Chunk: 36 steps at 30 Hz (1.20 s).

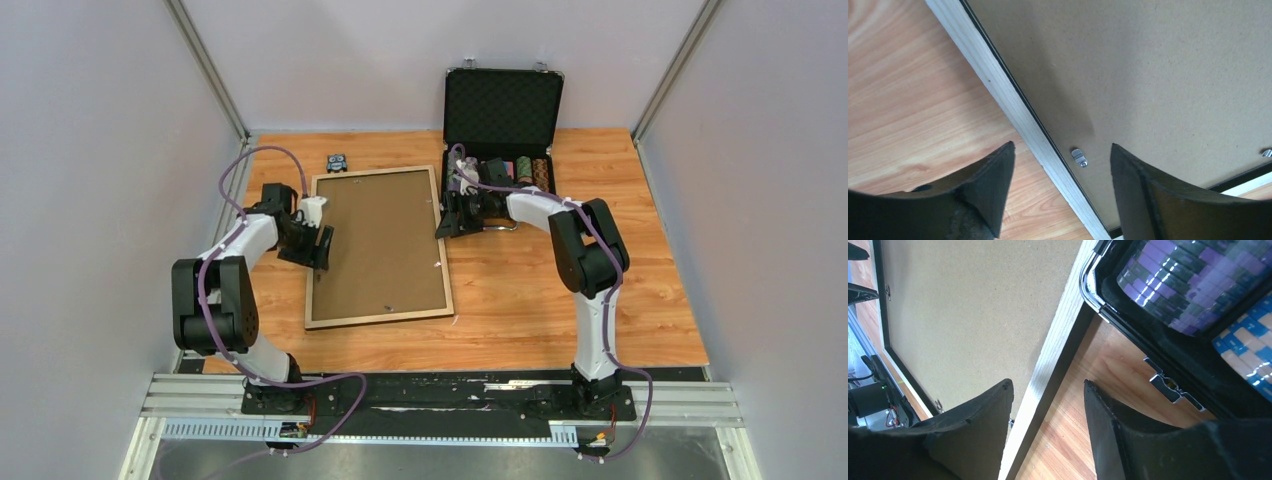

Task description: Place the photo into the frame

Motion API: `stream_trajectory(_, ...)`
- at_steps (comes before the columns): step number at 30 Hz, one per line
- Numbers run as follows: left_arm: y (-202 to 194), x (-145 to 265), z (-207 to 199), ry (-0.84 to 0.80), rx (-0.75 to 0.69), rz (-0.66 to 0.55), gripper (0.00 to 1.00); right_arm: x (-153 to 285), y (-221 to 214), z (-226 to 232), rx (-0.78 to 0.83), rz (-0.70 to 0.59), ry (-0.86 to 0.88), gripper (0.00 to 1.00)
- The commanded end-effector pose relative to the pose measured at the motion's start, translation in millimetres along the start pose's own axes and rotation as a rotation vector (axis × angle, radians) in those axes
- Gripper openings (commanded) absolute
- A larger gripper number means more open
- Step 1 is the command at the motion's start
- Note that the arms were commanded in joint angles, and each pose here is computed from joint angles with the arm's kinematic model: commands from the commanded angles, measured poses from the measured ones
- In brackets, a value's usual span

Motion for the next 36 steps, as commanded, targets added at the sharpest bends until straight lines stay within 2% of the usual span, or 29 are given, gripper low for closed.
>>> stream_trajectory(1,-2,2,-4,-0.023,-0.032,-0.02,0.73,13,4,5,0.041,-0.017,-0.003,0.57)
stream_trajectory(11,-9,-8,0,-0.016,-0.036,0.019,0.64,13,3,3,0.042,-0.017,-0.006,0.56)
stream_trajectory(36,-21,-17,2,0.047,-0.059,0.11,0.6,14,1,-6,0.011,-0.017,0.001,0.54)
Point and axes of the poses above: each gripper's point midway between its finger pads, its own x axis back along the fingers, its own z axis along the line the jaws close on, y = z × x, the point moved 5 cm from there along x, back along the fingers, and after that the axes turned 9 degrees about x, right-handed, at the moved point
